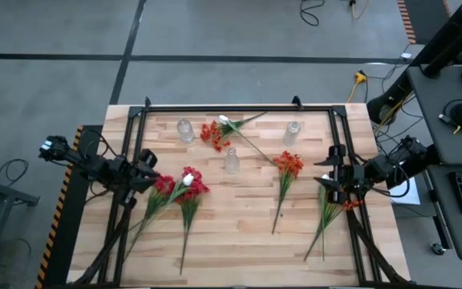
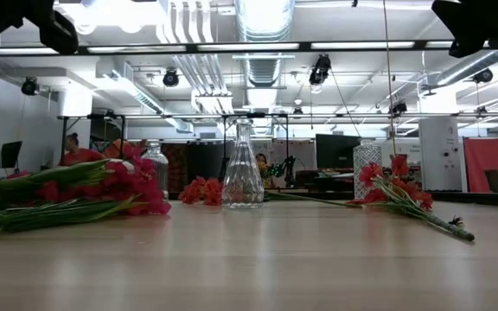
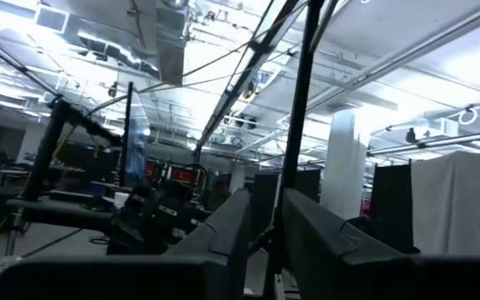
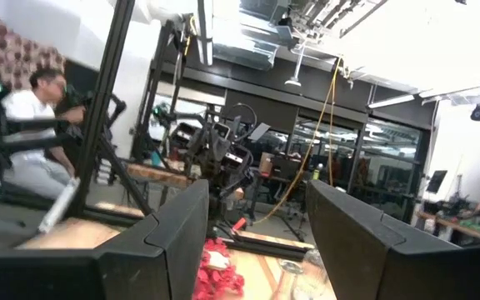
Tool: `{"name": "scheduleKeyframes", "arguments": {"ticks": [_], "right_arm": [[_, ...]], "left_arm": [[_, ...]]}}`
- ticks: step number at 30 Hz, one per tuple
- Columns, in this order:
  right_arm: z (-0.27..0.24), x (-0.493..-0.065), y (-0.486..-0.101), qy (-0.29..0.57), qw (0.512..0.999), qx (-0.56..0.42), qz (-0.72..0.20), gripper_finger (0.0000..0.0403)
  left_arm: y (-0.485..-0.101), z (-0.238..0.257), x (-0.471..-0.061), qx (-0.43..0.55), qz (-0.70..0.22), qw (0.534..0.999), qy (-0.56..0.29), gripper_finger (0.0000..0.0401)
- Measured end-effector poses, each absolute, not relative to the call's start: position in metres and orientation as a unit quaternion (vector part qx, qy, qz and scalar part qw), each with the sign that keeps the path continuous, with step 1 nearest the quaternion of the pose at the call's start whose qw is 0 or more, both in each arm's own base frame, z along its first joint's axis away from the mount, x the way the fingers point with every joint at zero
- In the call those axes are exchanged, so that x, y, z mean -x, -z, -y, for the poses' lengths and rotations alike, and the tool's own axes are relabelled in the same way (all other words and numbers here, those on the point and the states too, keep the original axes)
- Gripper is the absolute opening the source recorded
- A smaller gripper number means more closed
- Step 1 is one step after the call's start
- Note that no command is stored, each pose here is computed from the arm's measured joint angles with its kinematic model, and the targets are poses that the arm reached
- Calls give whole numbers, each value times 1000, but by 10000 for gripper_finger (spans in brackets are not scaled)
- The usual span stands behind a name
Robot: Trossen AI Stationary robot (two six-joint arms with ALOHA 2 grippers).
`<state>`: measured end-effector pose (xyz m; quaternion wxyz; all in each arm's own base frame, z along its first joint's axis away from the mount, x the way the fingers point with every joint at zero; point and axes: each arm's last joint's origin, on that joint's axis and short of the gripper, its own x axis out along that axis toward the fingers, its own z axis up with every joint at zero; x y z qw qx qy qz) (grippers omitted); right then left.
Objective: Sort flowers into vase by color
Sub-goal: Put the middle orange flowers into the bottom transparent vase
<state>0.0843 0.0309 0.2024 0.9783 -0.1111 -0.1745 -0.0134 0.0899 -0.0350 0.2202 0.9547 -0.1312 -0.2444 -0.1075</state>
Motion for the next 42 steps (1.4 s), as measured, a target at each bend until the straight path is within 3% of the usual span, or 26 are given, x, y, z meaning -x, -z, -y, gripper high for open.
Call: {"name": "scheduleKeyframes", "arguments": {"ticks": [9,13,17,21,25,28,37,42], "right_arm": [[-25,-83,-220,59,967,44,244,196],[-26,-91,-235,86,972,-7,218,196],[-26,-104,-251,183,966,-85,159,196],[-28,-118,-262,274,953,-109,73,196],[-34,-128,-271,263,956,-127,-20,196],[-38,-133,-277,243,954,-162,-73,196],[-48,-146,-297,166,957,-210,-115,196],[-53,-155,-320,150,957,-233,-84,196]], "left_arm": [[-213,33,-99,167,202,965,6,59],[-212,36,-107,167,199,966,5,59],[-228,42,-119,158,176,972,-3,59],[-250,48,-134,151,66,986,-31,59],[-258,48,-137,184,-136,968,-100,59],[-259,49,-137,181,-217,945,-168,59],[-251,58,-150,142,-292,927,-185,59],[-252,59,-152,130,-310,925,-178,59]]}}
